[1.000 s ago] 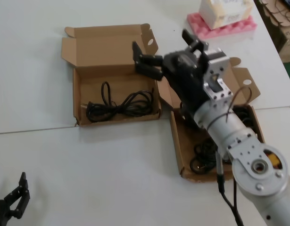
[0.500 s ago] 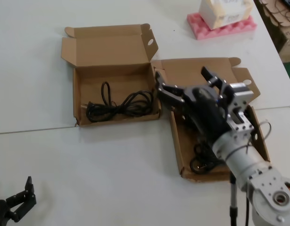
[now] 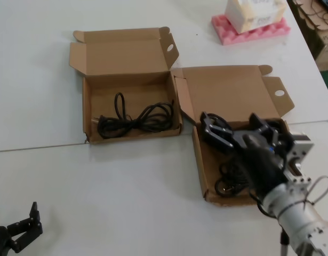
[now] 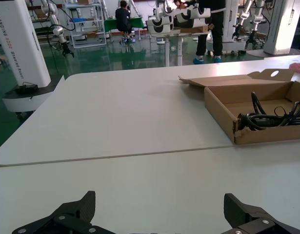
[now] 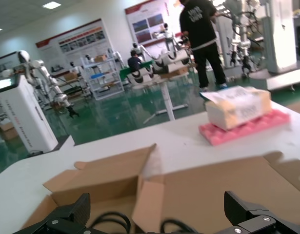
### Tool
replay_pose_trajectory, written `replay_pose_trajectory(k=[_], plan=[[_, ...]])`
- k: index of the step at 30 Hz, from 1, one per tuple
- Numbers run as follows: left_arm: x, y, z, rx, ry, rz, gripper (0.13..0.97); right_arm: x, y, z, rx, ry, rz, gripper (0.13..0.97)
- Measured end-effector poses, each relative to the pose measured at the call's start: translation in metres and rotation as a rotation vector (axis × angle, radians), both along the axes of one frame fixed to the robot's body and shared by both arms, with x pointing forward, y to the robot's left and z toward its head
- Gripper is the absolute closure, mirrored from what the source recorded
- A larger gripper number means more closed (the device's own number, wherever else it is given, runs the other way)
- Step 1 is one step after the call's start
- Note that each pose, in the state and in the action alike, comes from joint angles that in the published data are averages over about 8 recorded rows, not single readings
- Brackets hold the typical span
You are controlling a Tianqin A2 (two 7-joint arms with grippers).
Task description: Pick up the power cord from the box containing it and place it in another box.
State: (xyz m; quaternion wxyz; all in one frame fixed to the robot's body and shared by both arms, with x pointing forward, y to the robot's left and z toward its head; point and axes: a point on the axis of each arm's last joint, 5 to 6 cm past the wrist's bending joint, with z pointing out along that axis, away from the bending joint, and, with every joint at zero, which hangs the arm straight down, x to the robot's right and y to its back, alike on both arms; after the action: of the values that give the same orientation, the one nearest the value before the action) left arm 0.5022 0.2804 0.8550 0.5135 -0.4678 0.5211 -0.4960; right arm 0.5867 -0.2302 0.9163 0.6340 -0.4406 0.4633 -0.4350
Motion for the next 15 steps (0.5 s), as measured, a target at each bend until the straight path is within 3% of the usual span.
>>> replay_pose_trajectory(k=[10,15], plan=[[0.0000,0.0000,0.0000,0.000,0.000,0.000,0.210,-0.028,-0.019,-0.027,0.064,0.073,-0.037,0.130],[0.0000,0.0000,0.0000,-0.001,0.000,0.000,0.161,-0.043,-0.029,-0.039,0.094,0.107,-0.057,0.130]])
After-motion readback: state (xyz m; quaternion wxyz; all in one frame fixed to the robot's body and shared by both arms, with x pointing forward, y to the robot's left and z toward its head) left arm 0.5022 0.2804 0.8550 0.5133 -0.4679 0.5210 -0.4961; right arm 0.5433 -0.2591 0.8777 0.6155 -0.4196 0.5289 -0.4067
